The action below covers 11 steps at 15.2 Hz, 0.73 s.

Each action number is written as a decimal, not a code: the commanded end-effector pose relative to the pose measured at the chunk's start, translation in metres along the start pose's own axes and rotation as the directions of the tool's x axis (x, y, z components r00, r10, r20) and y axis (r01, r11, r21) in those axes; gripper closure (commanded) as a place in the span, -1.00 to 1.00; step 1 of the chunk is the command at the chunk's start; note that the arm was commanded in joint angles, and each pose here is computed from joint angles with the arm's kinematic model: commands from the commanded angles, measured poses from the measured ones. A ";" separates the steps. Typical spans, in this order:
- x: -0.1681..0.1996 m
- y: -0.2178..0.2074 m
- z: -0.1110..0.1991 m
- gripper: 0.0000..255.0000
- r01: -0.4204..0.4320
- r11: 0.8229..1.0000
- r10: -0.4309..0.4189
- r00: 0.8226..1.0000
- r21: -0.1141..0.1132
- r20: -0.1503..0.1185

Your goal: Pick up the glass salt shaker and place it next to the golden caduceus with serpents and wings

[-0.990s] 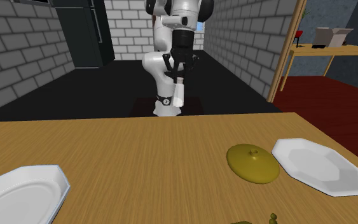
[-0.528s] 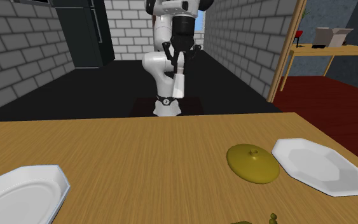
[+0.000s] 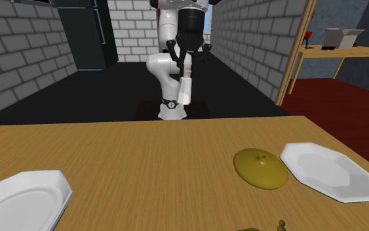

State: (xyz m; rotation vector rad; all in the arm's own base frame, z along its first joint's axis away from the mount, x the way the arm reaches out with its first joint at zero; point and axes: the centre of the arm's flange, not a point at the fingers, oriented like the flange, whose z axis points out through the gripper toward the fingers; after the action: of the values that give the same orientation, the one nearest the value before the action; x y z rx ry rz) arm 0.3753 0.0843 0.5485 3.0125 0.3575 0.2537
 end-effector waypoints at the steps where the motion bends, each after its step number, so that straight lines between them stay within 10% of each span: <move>1: 0.027 0.005 0.007 1.00 0.000 1.000 0.000 1.000 0.000 0.000; 11: 0.154 0.031 0.030 1.00 0.000 1.000 0.000 1.000 0.000 0.000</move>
State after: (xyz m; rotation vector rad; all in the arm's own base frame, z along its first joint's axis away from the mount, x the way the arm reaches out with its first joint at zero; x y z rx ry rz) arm 0.5213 0.0842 0.5451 3.0123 0.3579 0.2537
